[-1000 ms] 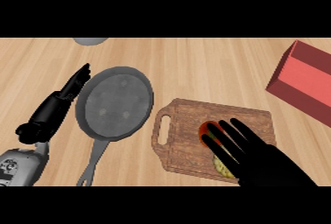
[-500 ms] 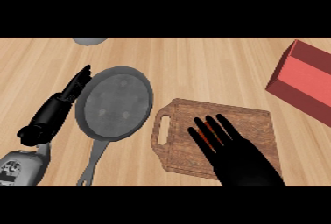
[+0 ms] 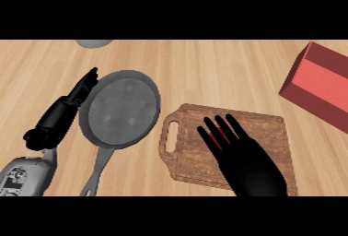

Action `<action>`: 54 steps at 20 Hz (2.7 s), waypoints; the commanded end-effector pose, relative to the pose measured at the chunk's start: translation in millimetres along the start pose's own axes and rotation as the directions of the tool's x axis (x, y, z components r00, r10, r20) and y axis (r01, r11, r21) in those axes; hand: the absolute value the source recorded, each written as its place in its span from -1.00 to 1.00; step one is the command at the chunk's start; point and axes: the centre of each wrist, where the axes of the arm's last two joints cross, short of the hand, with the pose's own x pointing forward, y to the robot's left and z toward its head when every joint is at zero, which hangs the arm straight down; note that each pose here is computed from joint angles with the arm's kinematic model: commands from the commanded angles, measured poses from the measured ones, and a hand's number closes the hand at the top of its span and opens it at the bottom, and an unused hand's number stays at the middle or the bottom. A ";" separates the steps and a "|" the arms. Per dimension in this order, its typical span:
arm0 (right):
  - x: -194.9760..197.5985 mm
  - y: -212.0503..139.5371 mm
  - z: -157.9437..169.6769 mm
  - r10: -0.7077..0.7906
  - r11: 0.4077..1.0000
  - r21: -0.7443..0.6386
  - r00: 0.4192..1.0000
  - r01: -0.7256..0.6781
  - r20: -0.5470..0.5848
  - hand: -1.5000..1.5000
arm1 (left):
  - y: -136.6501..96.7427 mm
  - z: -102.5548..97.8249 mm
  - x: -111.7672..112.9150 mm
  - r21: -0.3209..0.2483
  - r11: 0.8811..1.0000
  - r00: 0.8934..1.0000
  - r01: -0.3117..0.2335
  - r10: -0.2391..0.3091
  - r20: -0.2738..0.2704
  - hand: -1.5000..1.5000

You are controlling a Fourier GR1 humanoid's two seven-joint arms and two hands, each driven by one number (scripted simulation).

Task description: Pick the tomato from the cutting board and place it in the cardboard box

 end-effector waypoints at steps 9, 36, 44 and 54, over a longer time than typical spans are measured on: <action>-4.5 32.2 -15.6 -0.018 1.000 0.012 1.000 0.018 0.019 -1.00 | 6.1 3.4 -14.6 0.000 1.000 1.000 -0.008 0.008 0.003 0.00; -26.3 78.1 -59.0 0.078 0.993 -0.098 0.988 -0.066 0.130 1.00 | -12.7 5.8 -5.5 0.001 1.000 1.000 -0.013 0.013 0.008 0.00; -51.8 68.5 -42.4 0.077 0.973 -0.229 0.977 -0.031 0.198 1.00 | 4.8 2.6 -9.5 0.002 1.000 1.000 0.002 -0.002 0.009 0.00; -132.9 28.5 -11.6 -0.154 0.948 -0.226 0.946 0.223 0.285 1.00 | -3.1 13.3 2.8 0.013 1.000 1.000 0.002 -0.001 -0.011 0.00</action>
